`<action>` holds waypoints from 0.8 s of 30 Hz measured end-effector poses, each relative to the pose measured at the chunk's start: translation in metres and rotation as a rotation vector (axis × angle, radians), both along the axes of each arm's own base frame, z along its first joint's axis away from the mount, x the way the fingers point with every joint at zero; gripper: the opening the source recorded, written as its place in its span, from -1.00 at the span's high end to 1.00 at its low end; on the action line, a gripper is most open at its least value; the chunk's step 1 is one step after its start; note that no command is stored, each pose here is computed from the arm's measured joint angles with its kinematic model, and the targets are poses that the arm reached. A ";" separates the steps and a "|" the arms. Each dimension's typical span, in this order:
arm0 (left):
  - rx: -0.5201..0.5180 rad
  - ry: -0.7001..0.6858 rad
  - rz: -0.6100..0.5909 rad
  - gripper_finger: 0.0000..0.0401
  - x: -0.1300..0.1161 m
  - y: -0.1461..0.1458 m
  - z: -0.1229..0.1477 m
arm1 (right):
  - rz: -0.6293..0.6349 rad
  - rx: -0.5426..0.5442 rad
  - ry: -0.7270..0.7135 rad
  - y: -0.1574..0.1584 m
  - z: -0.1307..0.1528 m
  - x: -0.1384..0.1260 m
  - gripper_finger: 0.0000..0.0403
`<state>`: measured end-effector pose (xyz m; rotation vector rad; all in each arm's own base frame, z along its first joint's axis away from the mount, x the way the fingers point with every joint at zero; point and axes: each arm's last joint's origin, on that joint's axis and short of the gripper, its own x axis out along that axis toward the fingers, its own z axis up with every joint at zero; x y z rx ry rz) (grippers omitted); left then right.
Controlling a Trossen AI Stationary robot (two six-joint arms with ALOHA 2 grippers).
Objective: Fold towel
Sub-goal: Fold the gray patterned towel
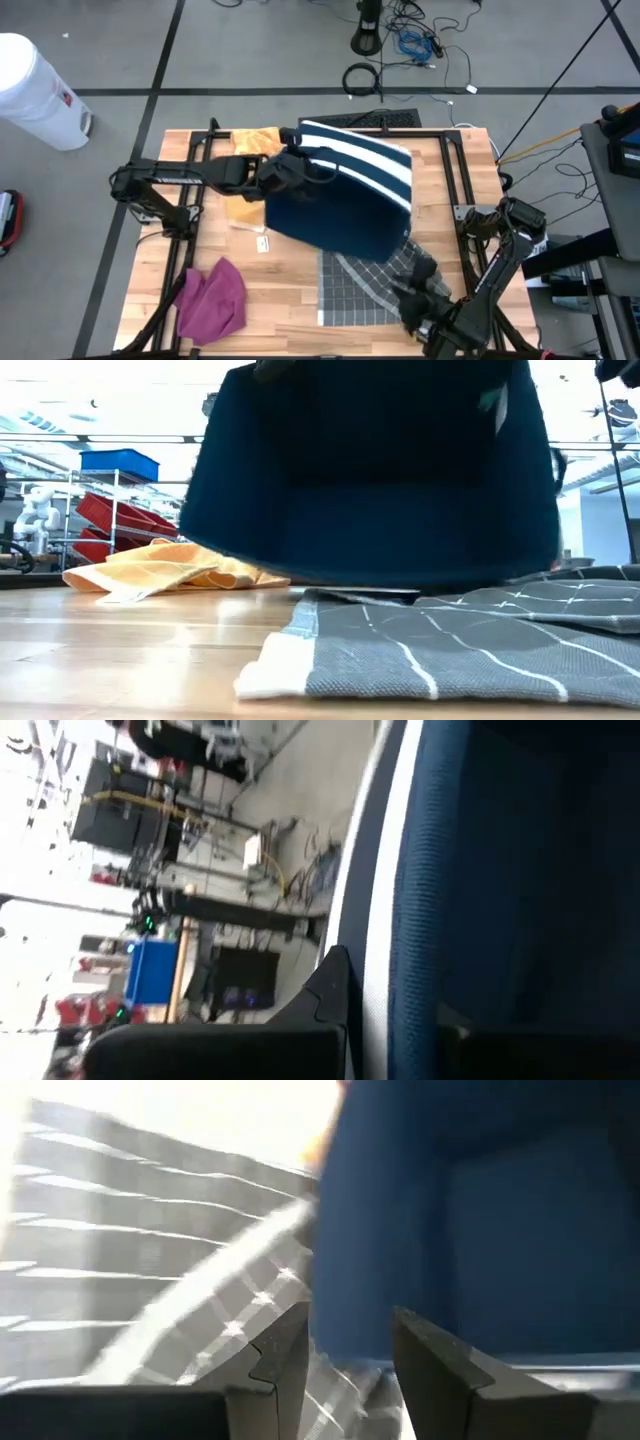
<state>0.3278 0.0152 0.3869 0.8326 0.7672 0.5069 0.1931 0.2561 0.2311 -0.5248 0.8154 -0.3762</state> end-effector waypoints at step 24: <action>-0.155 -0.127 0.156 0.99 -0.018 0.030 0.051 | 0.299 -0.376 0.106 -0.006 0.004 0.047 0.37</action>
